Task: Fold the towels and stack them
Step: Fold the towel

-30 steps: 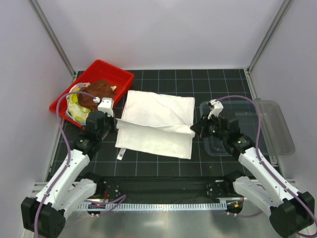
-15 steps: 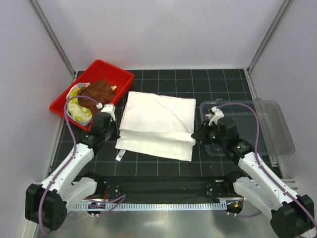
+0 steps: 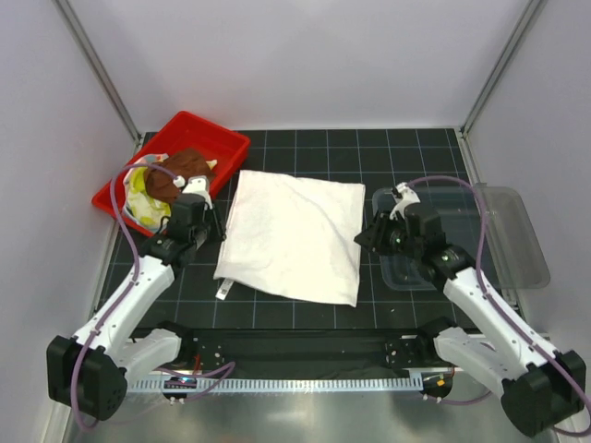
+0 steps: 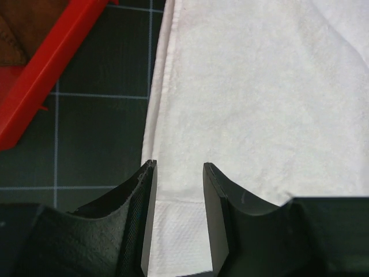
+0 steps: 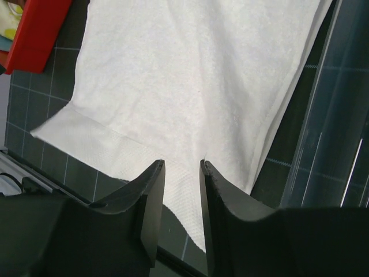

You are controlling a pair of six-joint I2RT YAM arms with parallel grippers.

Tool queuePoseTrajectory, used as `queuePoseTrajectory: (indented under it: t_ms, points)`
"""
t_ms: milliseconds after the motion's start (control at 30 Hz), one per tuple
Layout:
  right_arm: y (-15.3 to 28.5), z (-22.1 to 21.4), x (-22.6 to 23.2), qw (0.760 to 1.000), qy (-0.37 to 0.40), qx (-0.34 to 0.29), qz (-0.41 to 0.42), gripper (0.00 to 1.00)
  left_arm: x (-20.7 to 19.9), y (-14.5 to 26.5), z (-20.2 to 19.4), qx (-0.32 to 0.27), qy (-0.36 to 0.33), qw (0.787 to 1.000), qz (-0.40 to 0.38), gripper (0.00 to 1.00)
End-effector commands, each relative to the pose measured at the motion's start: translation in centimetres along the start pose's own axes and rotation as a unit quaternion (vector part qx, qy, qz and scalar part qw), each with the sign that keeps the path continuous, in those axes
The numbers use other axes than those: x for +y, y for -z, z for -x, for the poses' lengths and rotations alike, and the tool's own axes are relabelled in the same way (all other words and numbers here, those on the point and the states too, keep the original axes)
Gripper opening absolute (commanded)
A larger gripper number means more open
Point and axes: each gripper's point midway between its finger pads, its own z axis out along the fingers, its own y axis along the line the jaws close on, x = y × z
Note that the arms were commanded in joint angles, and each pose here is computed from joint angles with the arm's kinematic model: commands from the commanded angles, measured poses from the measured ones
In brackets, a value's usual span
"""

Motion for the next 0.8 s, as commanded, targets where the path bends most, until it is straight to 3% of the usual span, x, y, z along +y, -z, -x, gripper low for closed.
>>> queuePoseTrajectory:
  t_ms: [0, 267, 433, 533, 600, 667, 767]
  points:
    - [-1.7, 2.7, 1.5, 1.0, 0.01, -0.006, 0.003, 0.37, -2.1, -0.5, 1.9, -0.024, 0.017, 0.999, -0.045, 0.41]
    - [-8.8, -1.4, 3.1, 0.992, 0.062, 0.108, -0.024, 0.34, -1.3, -3.6, -2.4, 0.048, 0.07, 0.996, -0.005, 0.41]
    - [-10.6, -6.0, 2.3, 0.979, 0.104, 0.17, -0.036, 0.33, 0.5, -3.9, -3.6, 0.052, 0.104, 0.992, 0.05, 0.39]
    - [-10.0, -8.4, 0.9, 0.974, 0.109, 0.196, -0.043, 0.33, 0.3, -3.0, -1.2, 0.006, 0.115, 0.993, 0.041, 0.43]
    - [-9.4, -9.1, -0.5, 0.969, 0.116, 0.207, -0.066, 0.33, -0.3, -2.8, 0.4, -0.013, 0.089, 0.996, 0.023, 0.52]
    - [-9.0, -8.7, -1.0, 0.969, 0.124, 0.198, -0.083, 0.34, -1.3, -2.7, 3.2, -0.04, 0.055, 0.998, 0.003, 0.57]
    - [-8.3, -6.4, -0.3, 0.97, 0.132, 0.179, -0.097, 0.34, -2.9, -3.9, 6.1, -0.041, 0.02, 0.999, -0.013, 0.55]
